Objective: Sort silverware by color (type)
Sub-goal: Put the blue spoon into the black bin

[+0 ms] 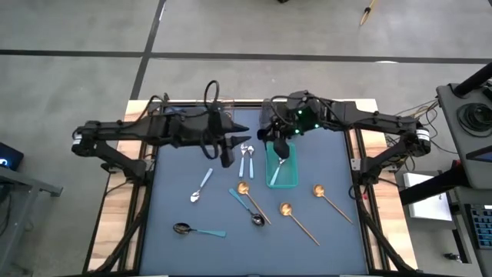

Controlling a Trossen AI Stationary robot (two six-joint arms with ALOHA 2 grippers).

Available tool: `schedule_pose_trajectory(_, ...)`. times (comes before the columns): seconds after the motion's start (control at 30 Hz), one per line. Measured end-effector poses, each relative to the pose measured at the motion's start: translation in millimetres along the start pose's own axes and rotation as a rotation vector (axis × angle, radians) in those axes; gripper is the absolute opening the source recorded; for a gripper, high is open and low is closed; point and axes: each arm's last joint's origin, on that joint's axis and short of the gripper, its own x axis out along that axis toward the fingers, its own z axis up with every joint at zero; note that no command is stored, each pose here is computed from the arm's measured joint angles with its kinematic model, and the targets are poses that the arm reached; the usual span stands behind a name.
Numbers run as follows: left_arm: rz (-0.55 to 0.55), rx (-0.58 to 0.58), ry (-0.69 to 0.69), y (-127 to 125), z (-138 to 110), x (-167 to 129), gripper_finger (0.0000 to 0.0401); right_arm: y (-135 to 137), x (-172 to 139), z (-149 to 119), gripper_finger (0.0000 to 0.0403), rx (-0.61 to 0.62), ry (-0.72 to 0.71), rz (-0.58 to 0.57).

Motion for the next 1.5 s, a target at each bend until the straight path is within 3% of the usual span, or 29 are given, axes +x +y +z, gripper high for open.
schedule_pose_trajectory(0.2,-0.021,-0.042,-0.126,6.2,-0.7,13.5,0.0127,6.1,1.4,-0.8,0.0013,-0.009,0.002,0.0)
schedule_pose_trajectory(0.6,-0.04,-0.105,-0.167,6.2,-32.6,33.9,0.0191,7.8,1.3,-0.8,0.0013,-0.01,0.002,0.004)
schedule_pose_trajectory(1.1,-0.012,-0.186,-0.222,18.2,-60.0,46.6,0.0182,7.8,2.1,1.0,0.0013,-0.013,-0.018,0.007)
schedule_pose_trajectory(1.5,-0.057,-0.195,-0.257,15.7,-59.6,54.8,0.0182,8.0,2.5,3.3,0.0013,-0.019,-0.042,0.01)
